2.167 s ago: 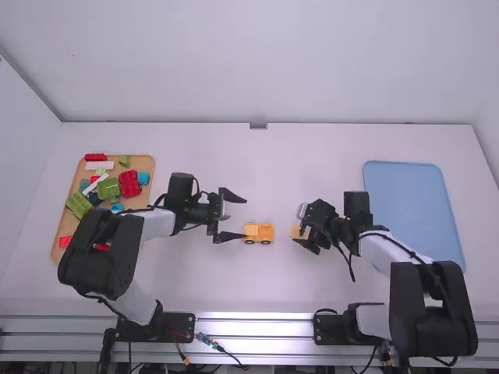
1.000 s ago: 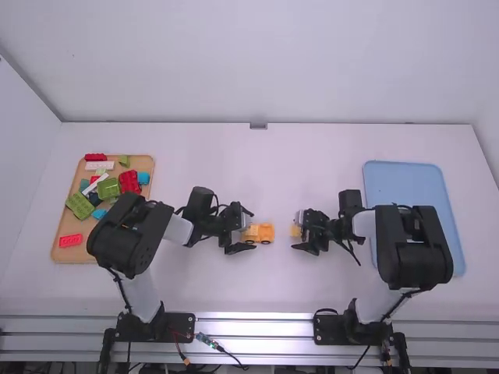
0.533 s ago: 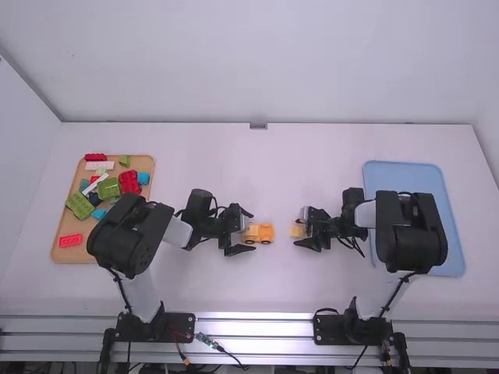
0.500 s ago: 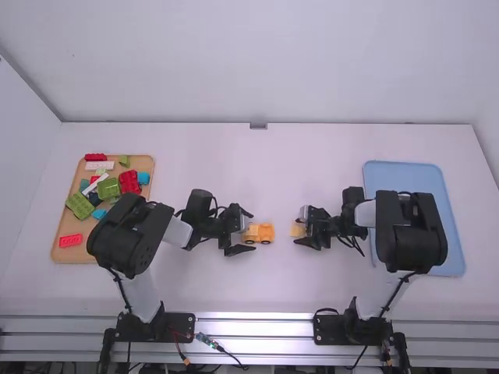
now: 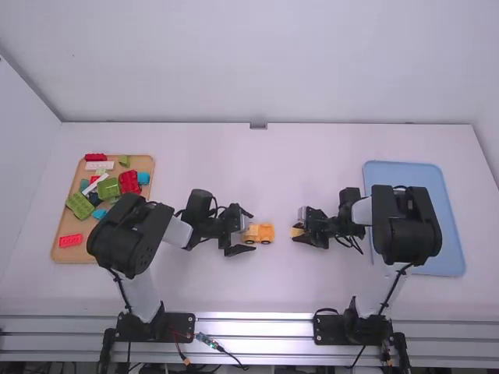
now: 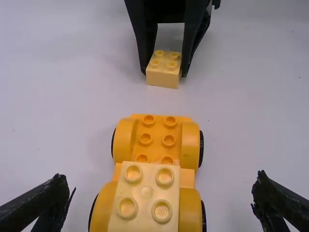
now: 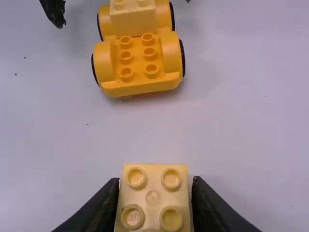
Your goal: Assemble lego blocks to make yellow taxi
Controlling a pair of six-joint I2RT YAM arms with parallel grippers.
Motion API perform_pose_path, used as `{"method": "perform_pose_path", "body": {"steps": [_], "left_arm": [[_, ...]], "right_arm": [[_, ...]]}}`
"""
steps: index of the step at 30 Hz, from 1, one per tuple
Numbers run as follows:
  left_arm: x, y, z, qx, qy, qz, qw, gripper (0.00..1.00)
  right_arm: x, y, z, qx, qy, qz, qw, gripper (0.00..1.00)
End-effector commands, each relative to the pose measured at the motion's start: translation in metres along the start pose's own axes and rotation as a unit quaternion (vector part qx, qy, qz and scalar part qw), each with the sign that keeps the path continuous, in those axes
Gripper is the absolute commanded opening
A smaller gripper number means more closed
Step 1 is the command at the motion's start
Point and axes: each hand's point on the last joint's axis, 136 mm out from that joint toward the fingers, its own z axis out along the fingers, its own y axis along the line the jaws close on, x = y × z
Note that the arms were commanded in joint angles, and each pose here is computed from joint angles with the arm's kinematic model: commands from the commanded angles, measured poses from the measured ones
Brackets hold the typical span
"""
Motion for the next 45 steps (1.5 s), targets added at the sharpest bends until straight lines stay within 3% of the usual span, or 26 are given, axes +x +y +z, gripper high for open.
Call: {"method": "perform_pose_path", "body": {"steps": [1,11,23,33,42,45], "left_arm": [[0.004,-0.004,0.001,0.008,0.000,-0.011,1.000,0.99],[0.009,-0.006,0.003,0.013,0.006,-0.002,1.000,0.99],[0.010,0.001,0.008,0.012,0.007,0.002,1.000,0.99],[0.007,0.006,0.020,0.026,-0.002,0.008,1.000,0.99],[0.012,0.003,0.028,0.050,-0.012,-0.006,0.999,0.99],[0.016,0.003,0.029,0.046,-0.004,-0.007,0.999,0.90]], "right_arm": [[-0.002,-0.002,0.001,-0.003,-0.008,-0.001,1.000,0.38],[-0.006,0.001,0.004,-0.011,-0.012,-0.006,1.000,0.16],[-0.035,0.001,0.003,-0.048,-0.038,-0.017,0.998,0.15],[-0.065,0.006,0.021,-0.086,-0.058,-0.055,0.993,0.15],[-0.076,0.011,0.028,-0.105,-0.056,-0.063,0.991,0.12],[-0.076,0.011,0.028,-0.105,-0.057,-0.063,0.991,0.09]]}}
